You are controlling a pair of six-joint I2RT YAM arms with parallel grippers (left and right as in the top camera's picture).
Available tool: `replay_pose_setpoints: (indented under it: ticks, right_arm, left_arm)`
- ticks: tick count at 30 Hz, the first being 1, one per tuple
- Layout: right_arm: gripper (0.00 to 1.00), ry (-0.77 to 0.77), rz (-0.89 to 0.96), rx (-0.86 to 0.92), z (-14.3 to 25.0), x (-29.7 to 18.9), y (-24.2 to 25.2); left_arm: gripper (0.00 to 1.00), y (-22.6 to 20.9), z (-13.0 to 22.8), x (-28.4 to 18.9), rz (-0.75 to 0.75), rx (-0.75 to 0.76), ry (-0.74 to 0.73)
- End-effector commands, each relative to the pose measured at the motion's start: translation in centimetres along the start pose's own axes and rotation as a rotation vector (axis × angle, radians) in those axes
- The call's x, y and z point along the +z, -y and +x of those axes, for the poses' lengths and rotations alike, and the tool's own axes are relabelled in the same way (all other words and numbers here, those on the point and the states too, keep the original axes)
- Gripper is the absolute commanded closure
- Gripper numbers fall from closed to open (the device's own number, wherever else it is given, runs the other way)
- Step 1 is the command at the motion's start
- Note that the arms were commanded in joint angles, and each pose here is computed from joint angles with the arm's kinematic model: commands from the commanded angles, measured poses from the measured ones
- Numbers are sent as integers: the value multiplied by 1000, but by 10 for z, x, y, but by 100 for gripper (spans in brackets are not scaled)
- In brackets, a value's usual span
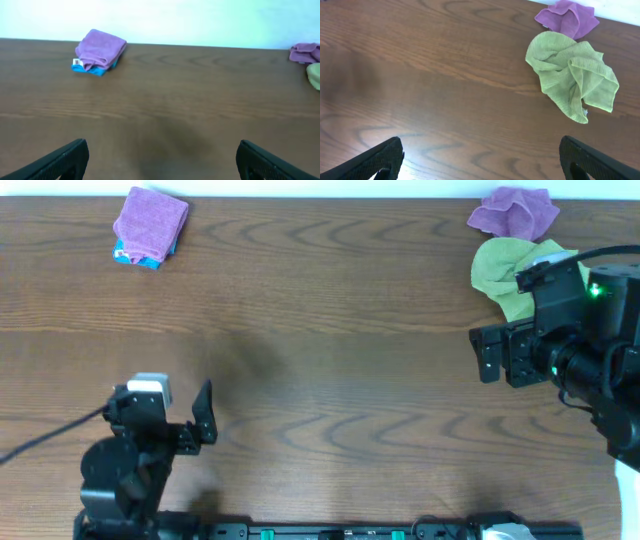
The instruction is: Fold the cloth
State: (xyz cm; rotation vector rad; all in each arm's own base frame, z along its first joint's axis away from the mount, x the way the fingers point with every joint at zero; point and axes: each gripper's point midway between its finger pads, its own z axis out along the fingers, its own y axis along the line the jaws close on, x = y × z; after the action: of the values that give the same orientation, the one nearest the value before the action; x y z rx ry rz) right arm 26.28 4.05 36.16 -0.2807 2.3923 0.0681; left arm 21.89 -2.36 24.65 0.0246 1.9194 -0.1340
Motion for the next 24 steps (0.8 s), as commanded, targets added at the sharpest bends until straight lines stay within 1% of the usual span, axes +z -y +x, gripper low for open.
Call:
replay_pose_setpoints:
  ticks: [1, 8, 11, 20, 24]
  right_arm:
    - [1, -1, 16, -10, 1, 0, 3]
    - [1, -1, 16, -10, 1, 0, 3]
    - [1, -1, 16, -10, 1, 0, 3]
    - [1, -1, 16, -10, 1, 0, 3]
    - [1, -1, 16, -10, 1, 0, 3]
  left_arm:
    - [5, -2, 12, 0, -3, 41, 41]
    - [5, -22, 39, 13, -93, 72, 110]
    - [5, -33, 50, 19, -143, 64, 131]
    - [5, -54, 72, 27, -232, 43, 118]
    - [5, -57, 79, 30, -246, 40, 112]
